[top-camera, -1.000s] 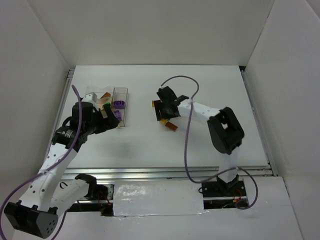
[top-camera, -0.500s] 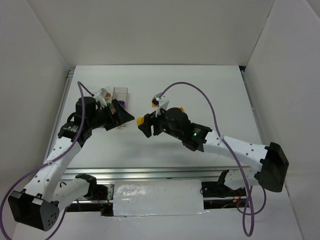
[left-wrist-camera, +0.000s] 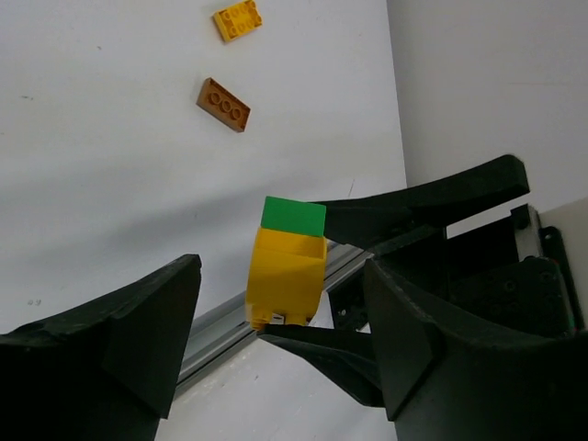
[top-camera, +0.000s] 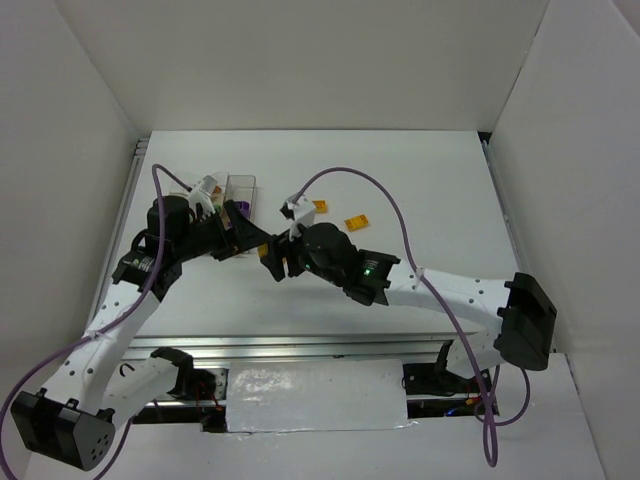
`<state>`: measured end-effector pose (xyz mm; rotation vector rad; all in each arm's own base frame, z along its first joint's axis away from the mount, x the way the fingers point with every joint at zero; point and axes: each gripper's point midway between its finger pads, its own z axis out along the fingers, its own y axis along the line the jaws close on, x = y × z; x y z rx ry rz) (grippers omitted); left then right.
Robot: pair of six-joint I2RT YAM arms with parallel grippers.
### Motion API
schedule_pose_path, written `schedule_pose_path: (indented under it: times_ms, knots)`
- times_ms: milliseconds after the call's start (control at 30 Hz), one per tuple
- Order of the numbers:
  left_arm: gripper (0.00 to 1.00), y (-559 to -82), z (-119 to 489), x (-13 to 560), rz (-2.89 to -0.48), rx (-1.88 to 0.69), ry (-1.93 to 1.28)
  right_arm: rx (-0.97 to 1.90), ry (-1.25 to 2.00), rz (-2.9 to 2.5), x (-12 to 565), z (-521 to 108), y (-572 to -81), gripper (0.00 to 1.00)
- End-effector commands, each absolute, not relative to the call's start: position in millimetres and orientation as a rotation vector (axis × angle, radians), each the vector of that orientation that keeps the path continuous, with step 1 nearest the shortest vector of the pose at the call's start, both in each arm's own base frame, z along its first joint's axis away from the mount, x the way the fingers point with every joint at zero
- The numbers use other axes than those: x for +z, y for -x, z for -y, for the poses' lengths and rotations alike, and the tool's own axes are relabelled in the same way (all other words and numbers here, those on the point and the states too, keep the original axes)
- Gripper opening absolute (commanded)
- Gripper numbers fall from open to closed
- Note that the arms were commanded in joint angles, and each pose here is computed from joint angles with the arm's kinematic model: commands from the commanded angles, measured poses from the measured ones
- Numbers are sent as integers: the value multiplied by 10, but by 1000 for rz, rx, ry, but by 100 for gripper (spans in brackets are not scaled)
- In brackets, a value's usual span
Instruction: Sort the legos into containers by color
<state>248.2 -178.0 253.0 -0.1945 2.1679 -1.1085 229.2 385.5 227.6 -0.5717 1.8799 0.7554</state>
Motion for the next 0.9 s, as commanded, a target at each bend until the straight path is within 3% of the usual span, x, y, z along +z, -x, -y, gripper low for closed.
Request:
schedule_pose_path:
  times_ms: [0,167,300,333,367,433,467,533,567,633,867]
  knots:
    - [82,-2439,1868,2616,-2129,-1170,147,787,518,-1778,2704,-4018,-2403,7]
    - [63,-2422,1896,2559,-2148,-1166,126,814,508,-1754,2827,-4096,-2428,7]
    - [57,-2388,1964,2512,-2159,-1217,84,842,529,-1742,2879,-4135,-2388,8]
    - [49,-2404,1990,2540,-2138,-1235,62,845,534,-1744,2881,-4158,-2396,8]
    - [29,-2402,2009,2525,-2137,-1249,48,852,543,-1751,2864,-4174,-2376,8]
    - [14,-2392,2042,2546,-2126,-1272,10,871,555,-1750,2852,-4195,-2347,9]
    - [0,-2403,2056,2548,-2123,-1275,-4,896,559,-1740,2872,-4214,-2322,13]
    - [0,-2404,2058,2544,-2120,-1273,-24,939,583,-1728,2877,-4223,-2248,25]
    - [0,-2407,2061,2563,-2108,-1274,-37,960,586,-1713,2907,-4227,-2227,53]
    - [0,-2399,2058,2624,-2079,-1272,-55,997,607,-1702,2917,-4196,-2165,70]
    - [0,-2378,1999,2883,-1989,-1227,-89,1029,678,-1697,2827,-4043,-2047,84]
